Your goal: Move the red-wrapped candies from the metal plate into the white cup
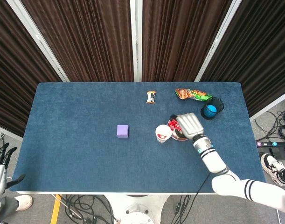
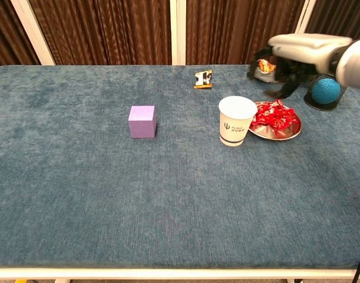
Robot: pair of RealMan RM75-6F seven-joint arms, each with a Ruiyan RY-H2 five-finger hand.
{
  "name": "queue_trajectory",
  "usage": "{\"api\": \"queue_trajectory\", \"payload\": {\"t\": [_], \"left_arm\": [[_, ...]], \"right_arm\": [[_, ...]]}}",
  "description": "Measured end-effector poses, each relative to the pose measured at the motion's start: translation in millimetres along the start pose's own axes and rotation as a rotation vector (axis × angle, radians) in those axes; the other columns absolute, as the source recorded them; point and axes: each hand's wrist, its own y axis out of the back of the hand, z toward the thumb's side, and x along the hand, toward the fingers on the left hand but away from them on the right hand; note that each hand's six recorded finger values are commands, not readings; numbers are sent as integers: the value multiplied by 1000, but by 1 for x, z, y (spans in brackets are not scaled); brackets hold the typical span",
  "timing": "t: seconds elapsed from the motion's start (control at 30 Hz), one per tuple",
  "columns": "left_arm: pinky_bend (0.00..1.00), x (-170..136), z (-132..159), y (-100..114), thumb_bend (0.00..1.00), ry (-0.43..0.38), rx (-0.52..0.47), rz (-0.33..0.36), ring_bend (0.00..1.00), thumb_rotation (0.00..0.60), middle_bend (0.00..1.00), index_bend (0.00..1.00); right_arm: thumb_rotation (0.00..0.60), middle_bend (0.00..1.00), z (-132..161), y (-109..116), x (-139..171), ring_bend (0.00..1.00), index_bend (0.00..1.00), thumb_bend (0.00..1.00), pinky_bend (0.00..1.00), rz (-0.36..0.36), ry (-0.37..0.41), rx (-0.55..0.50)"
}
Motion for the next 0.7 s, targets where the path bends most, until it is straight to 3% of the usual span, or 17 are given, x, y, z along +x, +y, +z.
{"api": "queue_trajectory", "payload": {"t": [0.37,0.7], "left_arm": [[128,-2,2,-2,26,3,-3,-6,119,600,145,208],[128,-3,2,-4,25,8,-3,-16,119,600,145,208]], "right_arm": [[600,1000,-59,-39,0,974,454,275,1000,107,-143,105],[600,1000,-70,-64,-15,974,462,275,1000,149,-190,148]]}}
